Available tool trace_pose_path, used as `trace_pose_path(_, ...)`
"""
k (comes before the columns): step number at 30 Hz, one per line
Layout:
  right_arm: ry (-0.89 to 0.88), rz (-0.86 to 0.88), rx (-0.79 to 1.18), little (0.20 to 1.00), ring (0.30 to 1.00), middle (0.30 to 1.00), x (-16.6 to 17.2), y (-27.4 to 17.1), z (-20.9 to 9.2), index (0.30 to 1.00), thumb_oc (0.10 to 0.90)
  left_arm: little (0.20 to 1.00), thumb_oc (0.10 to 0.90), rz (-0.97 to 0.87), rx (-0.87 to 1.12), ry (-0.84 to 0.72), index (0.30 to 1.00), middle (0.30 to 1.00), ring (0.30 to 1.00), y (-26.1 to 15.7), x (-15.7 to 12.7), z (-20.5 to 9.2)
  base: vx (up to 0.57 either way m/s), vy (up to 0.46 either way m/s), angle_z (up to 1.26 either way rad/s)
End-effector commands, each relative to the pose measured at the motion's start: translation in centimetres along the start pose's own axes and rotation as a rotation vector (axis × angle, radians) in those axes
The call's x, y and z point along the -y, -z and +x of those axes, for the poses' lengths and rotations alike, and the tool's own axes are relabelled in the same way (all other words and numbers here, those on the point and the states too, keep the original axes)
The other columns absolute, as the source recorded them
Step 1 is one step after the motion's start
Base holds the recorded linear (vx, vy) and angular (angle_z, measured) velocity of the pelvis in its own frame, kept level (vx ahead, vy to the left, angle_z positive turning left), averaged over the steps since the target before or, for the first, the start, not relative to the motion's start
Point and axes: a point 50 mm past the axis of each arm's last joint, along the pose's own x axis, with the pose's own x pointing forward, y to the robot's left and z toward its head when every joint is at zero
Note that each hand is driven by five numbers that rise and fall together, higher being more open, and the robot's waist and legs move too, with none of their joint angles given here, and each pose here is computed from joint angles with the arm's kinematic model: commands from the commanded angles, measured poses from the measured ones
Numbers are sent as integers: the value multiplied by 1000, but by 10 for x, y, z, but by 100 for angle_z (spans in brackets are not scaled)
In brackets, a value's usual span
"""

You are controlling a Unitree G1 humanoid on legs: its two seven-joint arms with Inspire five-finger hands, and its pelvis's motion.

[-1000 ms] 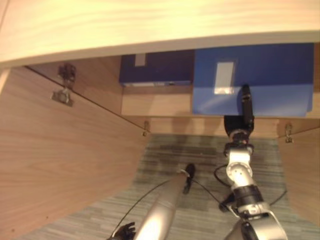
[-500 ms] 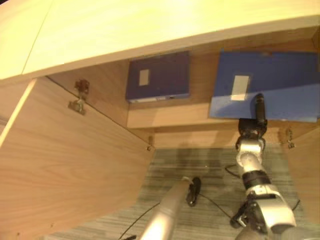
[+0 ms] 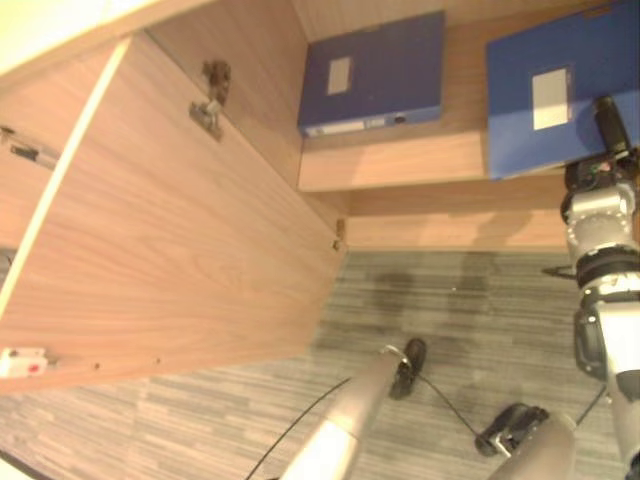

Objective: Put the empty folder in the office cabinet

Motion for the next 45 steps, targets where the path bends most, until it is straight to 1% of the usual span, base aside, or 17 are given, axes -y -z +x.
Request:
trace_pose_path(1,-222,-22,181,300,300,300,-58,-60,-6,300,400,900,800,20,-114,-93,900,900,900,37,-34,-10,5,-50,5)
trace_pose_path(5,-228,25,168,300,300,300,-58,-51,-7,300,400,900,800,40,-130,-133,900,900,900,35,-45,-9,18,-49,11)
trace_pose_path(6,-235,79,155,300,300,300,-60,-44,-9,300,400,900,800,42,-122,-148,900,900,900,31,-49,-8,29,-50,-38)
trace_pose_path(14,-247,187,156,300,300,300,-69,-41,-12,300,400,900,800,48,-115,-179,900,900,900,28,-58,-9,17,-18,-4)
trace_pose_path(18,-276,238,160,300,300,300,-75,-40,-15,300,400,900,800,40,-95,-178,900,900,900,24,-58,-9,20,-10,5)
trace_pose_path(28,-264,290,118,300,300,300,-72,-24,-17,300,400,900,800,48,-26,-132,900,900,900,6,-53,-7,18,-7,0)
trace_pose_path(36,-268,307,108,300,300,300,-74,-24,-17,300,400,900,800,54,-26,-144,900,900,900,4,-62,-9,18,-42,0)
trace_pose_path(38,-256,302,122,300,300,300,-71,-28,-16,300,400,900,800,52,-65,-182,900,900,900,10,-72,-9,19,-82,13)
trace_pose_path(41,-251,307,145,300,300,300,-72,-35,-15,300,400,900,800,62,-63,-218,900,900,900,6,-81,-9,24,-101,17)
trace_pose_path(45,-254,314,130,300,300,300,-71,-26,-16,300,400,900,800,55,-50,-253,900,900,900,1,-91,-9,30,-127,16)
